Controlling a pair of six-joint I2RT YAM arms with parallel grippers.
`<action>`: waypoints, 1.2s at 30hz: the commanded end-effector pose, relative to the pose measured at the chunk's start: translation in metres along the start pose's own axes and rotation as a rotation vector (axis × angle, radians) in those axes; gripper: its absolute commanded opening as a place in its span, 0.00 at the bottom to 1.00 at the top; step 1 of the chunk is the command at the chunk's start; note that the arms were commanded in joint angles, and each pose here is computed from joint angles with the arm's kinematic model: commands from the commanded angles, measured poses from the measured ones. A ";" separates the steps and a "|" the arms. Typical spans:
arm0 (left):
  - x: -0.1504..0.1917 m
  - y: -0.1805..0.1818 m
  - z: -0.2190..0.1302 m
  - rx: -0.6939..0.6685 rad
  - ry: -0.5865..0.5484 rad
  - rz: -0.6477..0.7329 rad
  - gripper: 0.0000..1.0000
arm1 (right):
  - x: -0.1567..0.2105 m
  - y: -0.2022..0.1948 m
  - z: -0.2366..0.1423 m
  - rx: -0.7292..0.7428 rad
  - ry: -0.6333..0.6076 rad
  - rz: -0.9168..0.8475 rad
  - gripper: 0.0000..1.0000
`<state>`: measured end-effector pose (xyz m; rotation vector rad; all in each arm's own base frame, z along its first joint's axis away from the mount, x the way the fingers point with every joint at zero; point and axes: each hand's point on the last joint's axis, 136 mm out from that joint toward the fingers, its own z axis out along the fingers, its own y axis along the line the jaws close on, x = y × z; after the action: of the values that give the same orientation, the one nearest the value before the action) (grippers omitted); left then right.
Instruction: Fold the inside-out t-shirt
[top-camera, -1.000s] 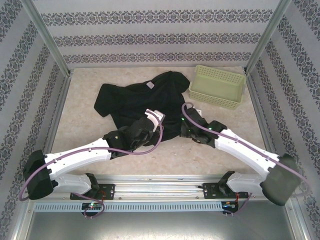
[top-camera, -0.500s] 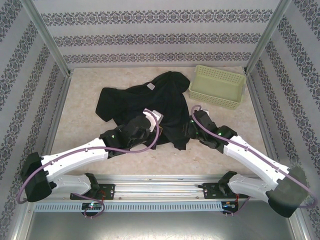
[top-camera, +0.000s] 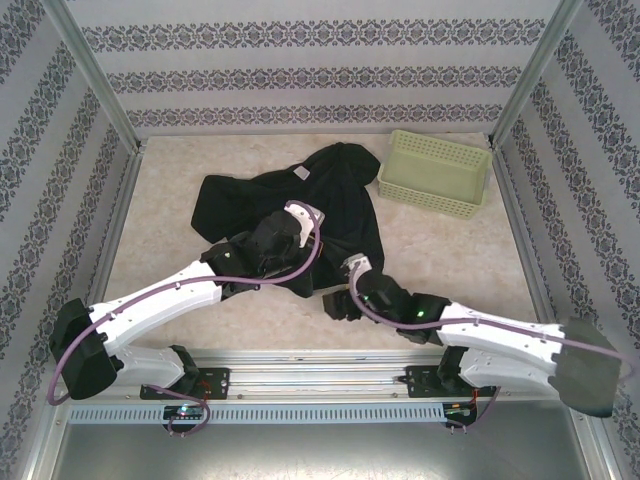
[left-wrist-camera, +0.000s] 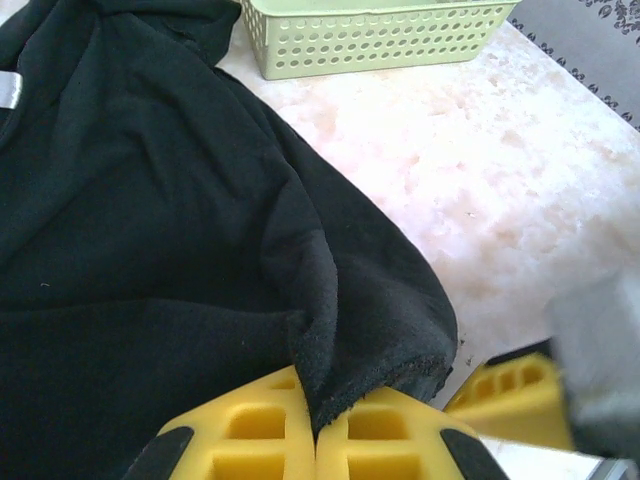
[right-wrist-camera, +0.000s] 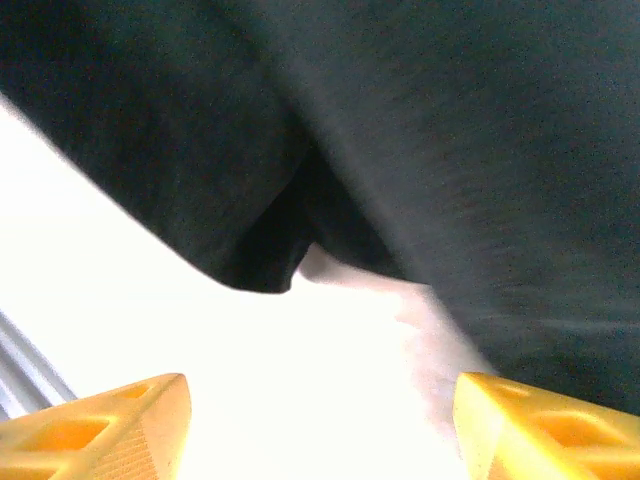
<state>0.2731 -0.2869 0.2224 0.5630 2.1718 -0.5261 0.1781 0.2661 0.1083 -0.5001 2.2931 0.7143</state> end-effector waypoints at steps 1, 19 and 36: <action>-0.015 0.001 -0.007 0.002 -0.016 0.009 0.00 | -0.017 0.027 0.014 -0.082 -0.110 -0.138 0.72; -0.029 0.005 -0.036 0.002 -0.074 0.049 0.00 | -0.017 -0.018 0.068 0.115 -0.032 -0.376 0.78; -0.041 -0.009 -0.067 0.094 -0.147 0.035 0.00 | -0.064 -0.065 0.072 0.297 -0.084 -0.378 0.80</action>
<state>0.2529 -0.2624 0.2739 0.5833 2.0460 -0.5716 0.2777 0.2661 0.0770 -0.7741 2.1217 0.2216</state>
